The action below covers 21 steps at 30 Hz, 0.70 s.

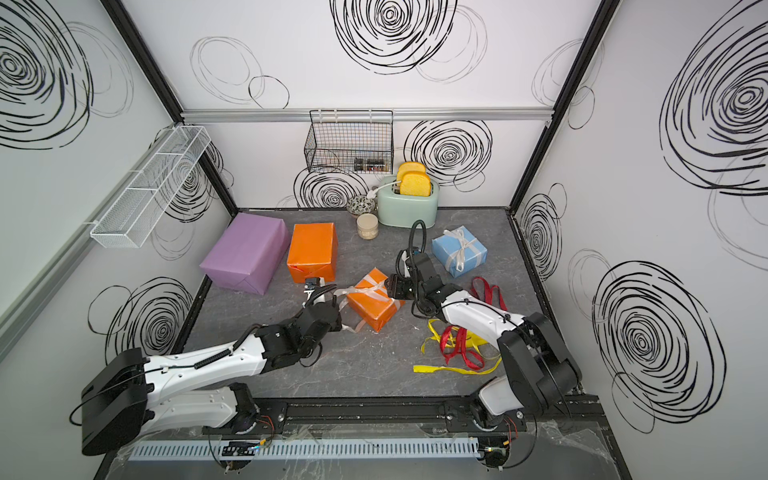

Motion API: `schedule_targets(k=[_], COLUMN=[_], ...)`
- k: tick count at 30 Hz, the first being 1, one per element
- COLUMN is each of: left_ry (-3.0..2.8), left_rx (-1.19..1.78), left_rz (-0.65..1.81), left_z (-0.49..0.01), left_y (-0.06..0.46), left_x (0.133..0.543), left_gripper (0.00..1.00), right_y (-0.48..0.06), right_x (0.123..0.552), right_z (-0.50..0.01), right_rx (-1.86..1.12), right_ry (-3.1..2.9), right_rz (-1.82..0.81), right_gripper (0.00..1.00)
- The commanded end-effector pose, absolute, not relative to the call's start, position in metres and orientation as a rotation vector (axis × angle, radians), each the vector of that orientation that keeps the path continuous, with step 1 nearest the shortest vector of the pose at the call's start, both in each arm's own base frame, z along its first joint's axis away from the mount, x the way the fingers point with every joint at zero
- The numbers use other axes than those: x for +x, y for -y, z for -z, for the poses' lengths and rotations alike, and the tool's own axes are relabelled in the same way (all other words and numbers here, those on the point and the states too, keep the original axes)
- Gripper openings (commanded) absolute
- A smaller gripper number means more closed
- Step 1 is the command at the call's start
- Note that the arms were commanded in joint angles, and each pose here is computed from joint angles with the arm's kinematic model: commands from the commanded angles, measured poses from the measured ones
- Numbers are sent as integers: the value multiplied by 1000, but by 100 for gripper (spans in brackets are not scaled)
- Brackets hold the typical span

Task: Untie the ribbon bows on the gift boxes
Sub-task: Untie the ribbon from the gift box.

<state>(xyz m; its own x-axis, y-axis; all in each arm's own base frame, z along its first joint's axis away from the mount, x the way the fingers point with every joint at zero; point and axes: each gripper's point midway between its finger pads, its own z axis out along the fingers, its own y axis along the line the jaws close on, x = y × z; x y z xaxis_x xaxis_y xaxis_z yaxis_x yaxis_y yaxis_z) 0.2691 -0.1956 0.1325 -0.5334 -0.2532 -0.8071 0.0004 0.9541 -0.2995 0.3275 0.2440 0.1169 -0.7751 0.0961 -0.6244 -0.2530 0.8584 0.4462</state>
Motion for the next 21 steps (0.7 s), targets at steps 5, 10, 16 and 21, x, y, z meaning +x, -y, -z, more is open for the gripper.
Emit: schedule_targets(k=[5, 10, 16, 21], left_ry=[-1958, -1924, -1911, -1897], left_rx=[-361, -432, -475, -515], left_rz=[388, 401, 407, 396], left_z=[-153, -149, -142, -140], left_y=[170, 154, 144, 134], left_x=[268, 262, 257, 253], left_gripper=[0, 0, 0, 0], right_y=[-262, -273, -294, -309], right_x=[335, 334, 329, 323], right_z=[-130, -127, -117, -111], right_rx=[-231, -312, -479, -580], right_ry=[-2307, -2302, -2284, -2268], right_rz=[-562, -478, -303, -218], right_gripper=[65, 65, 65, 65])
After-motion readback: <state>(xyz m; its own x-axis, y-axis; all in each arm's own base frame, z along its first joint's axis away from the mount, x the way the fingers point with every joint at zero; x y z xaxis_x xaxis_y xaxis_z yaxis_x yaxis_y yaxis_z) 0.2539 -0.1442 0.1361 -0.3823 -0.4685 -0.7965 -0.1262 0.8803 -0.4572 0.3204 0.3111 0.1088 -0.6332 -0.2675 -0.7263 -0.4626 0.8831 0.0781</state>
